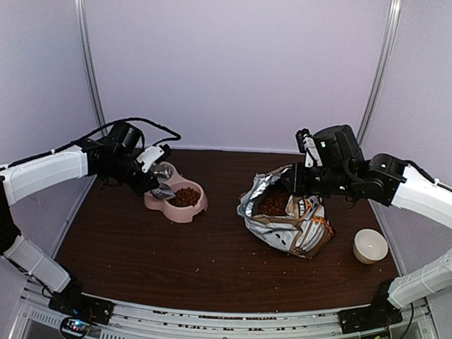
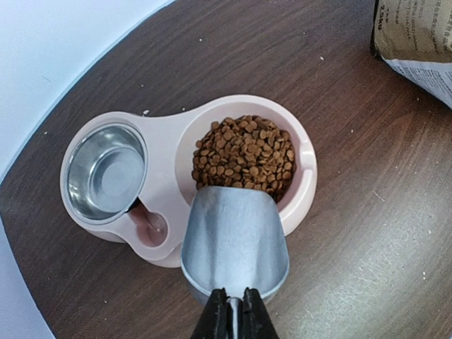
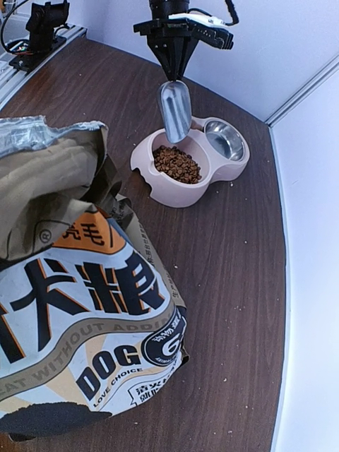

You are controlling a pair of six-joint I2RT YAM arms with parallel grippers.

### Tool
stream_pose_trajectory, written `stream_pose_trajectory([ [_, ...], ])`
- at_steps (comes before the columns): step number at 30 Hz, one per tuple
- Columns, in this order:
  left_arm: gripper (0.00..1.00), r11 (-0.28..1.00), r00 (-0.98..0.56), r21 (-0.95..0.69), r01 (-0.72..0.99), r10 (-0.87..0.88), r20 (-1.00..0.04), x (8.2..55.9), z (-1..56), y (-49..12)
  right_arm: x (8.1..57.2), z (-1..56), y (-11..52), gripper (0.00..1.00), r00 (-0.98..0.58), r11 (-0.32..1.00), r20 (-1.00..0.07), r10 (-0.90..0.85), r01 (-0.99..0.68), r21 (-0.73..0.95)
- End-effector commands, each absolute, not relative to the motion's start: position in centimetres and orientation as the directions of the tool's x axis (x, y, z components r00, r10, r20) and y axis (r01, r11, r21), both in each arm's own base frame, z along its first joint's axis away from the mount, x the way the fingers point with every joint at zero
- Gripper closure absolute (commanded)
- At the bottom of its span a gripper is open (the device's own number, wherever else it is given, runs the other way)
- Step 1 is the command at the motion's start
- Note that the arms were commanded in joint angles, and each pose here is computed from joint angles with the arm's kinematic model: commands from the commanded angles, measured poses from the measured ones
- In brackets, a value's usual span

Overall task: Serve the pet food
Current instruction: Place the pet food in the pet food bowl, then insert the spatula into the pet food bag.

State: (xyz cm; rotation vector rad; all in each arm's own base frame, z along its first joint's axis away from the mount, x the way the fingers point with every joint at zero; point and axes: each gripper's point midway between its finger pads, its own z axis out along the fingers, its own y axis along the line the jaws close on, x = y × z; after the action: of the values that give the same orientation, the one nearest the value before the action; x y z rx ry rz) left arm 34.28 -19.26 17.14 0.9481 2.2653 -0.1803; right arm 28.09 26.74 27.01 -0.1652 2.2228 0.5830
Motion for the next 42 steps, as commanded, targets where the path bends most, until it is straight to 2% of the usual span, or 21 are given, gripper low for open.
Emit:
stream_pose_trajectory([
  [1,1.0,0.686,-0.464,0.172,0.707,0.633,-0.62,34.8,18.1,-19.3,28.6,27.1,25.6,1.0,-0.647,0.903,-0.76,0.065,-0.286,0.321],
  [9,1.0,0.659,-0.432,0.186,0.729,0.653,-0.623,35.2,18.8,-19.7,28.8,26.9,25.7,1.0,-0.653,0.903,-0.755,0.058,-0.288,0.319],
  [19,1.0,0.692,-0.371,0.137,0.709,0.531,-0.762,33.5,26.2,-20.2,28.0,27.8,25.8,1.0,-0.66,0.888,-0.75,0.037,-0.323,0.328],
  [23,1.0,0.683,-0.322,0.093,0.725,0.456,-0.83,30.4,30.1,-20.8,27.5,27.5,26.2,1.0,-0.677,0.876,-0.736,0.013,-0.347,0.335],
  [28,1.0,0.616,-0.237,0.076,0.784,0.411,-0.88,24.1,33.8,-23.6,26.6,27.1,27.2,1.0,-0.696,0.845,-0.718,0.008,-0.38,0.377],
  [34,1.0,0.54,-0.223,0.037,0.841,0.408,-0.885,18.5,34.3,-27.4,25.7,26.9,27.7,1.0,-0.696,0.832,-0.718,0.016,-0.389,0.396],
  [42,1.0,0.463,-0.209,0.0,0.886,0.399,-0.893,13.9,34.3,-33.2,24.4,26.1,28.5,1.0,-0.703,0.826,-0.711,0.011,-0.394,0.403],
])
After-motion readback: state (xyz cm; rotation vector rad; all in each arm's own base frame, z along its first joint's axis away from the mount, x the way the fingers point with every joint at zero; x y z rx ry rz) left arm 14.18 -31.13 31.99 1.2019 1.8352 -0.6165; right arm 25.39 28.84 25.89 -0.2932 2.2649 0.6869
